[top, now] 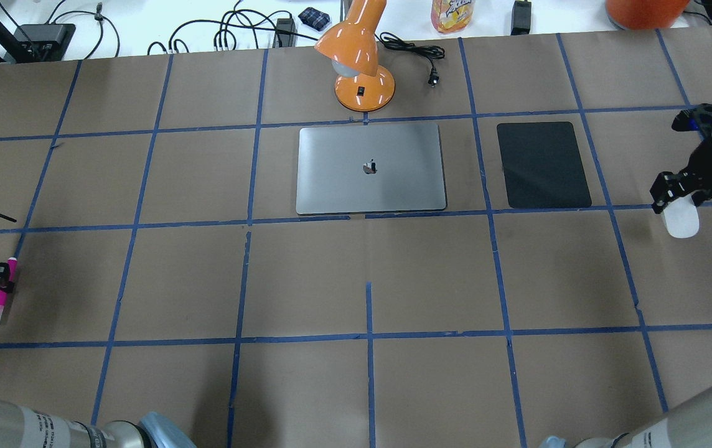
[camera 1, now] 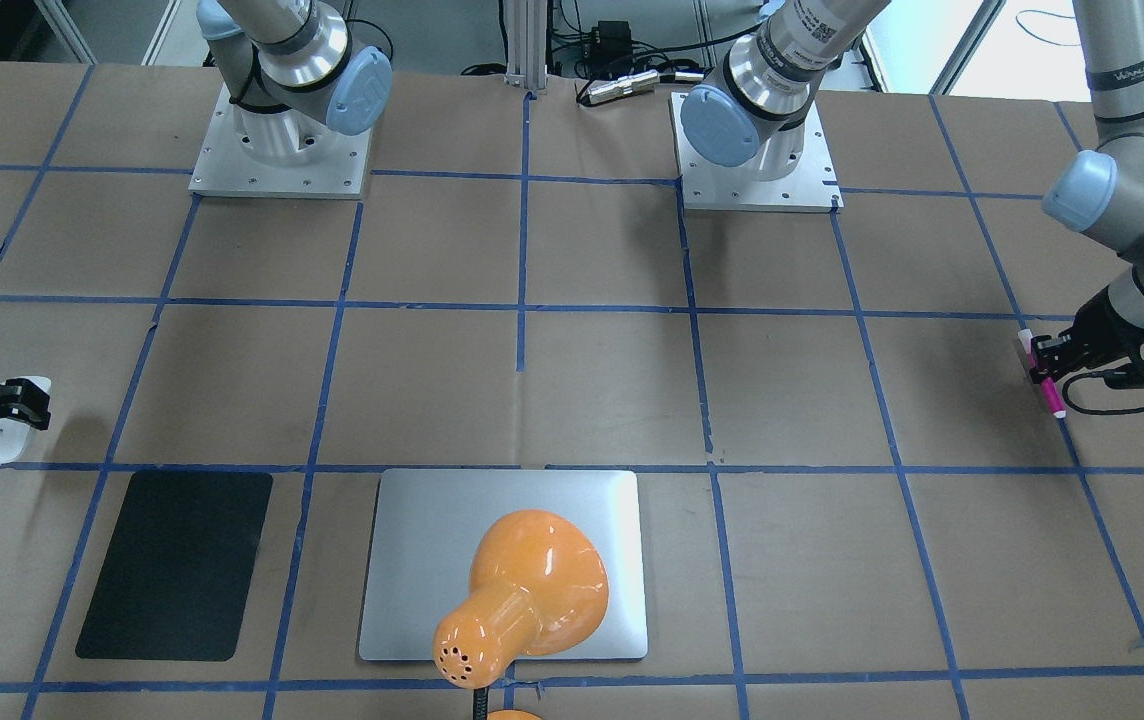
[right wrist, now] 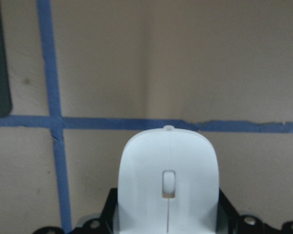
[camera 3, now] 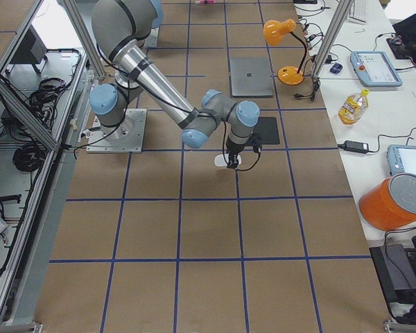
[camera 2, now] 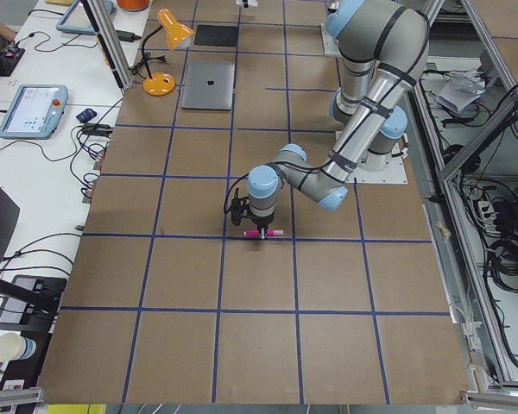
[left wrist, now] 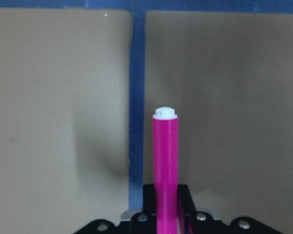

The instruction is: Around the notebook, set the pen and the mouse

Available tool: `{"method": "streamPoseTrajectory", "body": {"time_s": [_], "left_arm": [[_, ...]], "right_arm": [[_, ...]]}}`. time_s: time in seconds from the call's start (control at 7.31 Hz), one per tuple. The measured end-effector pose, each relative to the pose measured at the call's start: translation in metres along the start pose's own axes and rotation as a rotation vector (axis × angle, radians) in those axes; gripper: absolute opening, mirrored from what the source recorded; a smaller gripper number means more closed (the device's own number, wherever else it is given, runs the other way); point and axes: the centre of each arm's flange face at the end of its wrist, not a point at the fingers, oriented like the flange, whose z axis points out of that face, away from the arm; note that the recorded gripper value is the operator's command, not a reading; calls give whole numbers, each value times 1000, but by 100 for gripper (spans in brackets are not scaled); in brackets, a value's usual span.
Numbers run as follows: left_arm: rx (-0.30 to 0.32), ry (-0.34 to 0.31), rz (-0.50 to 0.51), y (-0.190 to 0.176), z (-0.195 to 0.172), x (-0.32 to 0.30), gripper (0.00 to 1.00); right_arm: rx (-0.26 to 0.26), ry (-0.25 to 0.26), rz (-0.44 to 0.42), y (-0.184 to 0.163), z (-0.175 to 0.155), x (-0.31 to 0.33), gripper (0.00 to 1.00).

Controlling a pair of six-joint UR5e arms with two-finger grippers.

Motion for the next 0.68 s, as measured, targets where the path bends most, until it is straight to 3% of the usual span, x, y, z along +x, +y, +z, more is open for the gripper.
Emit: {"method": "streamPoseTrajectory", "body": {"time_s": [0.14, 0.41, 0.68], "left_arm": [[-25, -14, -22, 0, -16, 6, 0], [-46, 21, -127, -5, -66, 54, 0], [-88, 49, -297, -6, -107, 126, 0]], "right_arm": [[28, 2, -10, -29, -10, -34, 27], [56, -7, 3, -84, -8, -86, 27], [61, -13, 65, -119, 3, -137, 27]]}}
